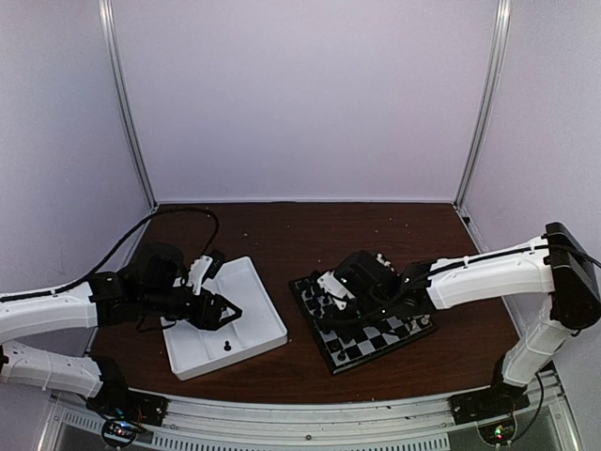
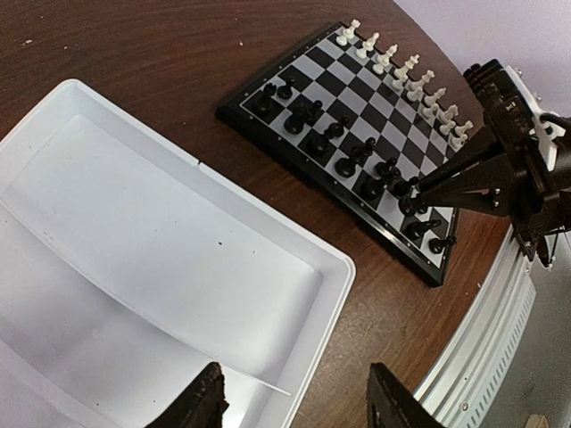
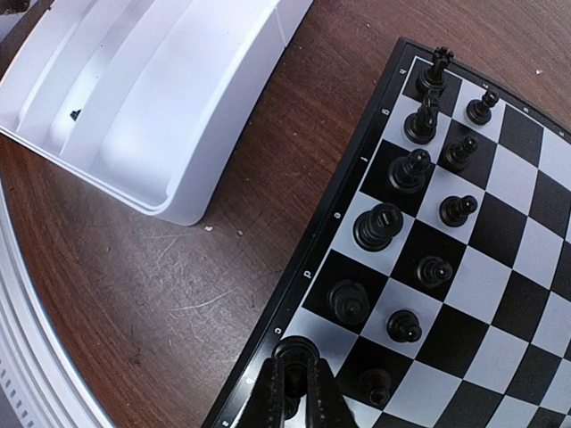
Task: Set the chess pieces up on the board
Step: Place the chess piece on the chessboard.
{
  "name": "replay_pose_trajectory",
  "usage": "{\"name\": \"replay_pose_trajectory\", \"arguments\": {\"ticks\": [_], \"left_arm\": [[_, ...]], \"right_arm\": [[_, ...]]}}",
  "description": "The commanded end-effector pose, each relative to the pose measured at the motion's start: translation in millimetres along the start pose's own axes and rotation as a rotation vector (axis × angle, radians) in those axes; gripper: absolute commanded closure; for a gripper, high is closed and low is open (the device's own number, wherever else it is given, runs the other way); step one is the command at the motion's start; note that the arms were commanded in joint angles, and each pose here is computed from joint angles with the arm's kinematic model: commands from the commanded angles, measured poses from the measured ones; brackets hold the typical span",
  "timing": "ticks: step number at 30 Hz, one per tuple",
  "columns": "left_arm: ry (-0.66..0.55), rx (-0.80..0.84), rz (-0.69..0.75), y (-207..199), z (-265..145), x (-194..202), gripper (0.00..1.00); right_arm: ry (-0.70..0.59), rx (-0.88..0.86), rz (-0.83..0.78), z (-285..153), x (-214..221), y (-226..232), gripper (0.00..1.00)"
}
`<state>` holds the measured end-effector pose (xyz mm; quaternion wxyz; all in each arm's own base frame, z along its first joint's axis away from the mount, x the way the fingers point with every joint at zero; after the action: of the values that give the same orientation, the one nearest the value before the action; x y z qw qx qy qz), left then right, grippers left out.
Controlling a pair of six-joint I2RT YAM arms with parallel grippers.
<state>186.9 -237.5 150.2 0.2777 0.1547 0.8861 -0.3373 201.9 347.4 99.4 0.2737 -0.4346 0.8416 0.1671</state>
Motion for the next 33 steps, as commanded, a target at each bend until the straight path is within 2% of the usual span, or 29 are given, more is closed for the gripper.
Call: {"name": "replay_pose_trajectory", "arguments": {"ticks": [1, 21, 28, 33], "left_arm": [[-0.033, 0.015, 0.017, -7, -2, -10, 0.45], [-0.023, 0.014, 0.011, -6, 1, -9, 0.46], [-0.017, 0.011, 0.008, -5, 3, -8, 0.46], [-0.019, 0.011, 0.008, -5, 2, -8, 0.46]], "right_arm": [[0.006, 0.039, -0.024, 7, 4, -2, 0.98], [0.042, 0.070, -0.053, 17, 11, -3, 0.96], [0.038, 0.078, -0.058, 16, 8, -3, 0.83], [0.029, 0.073, -0.064, 10, 0, -1, 0.80]]}}
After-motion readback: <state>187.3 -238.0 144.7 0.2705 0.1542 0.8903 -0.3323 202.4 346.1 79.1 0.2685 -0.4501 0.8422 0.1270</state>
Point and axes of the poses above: each gripper's point midway between its finger pads, its own z axis out along the fingers, its own y axis along the line the jaws close on, x = y × z, the point moved 2 cm from there along -z, back along the fingers, and after that the axes turned 9 degrees about -z, right-handed, at the moved point
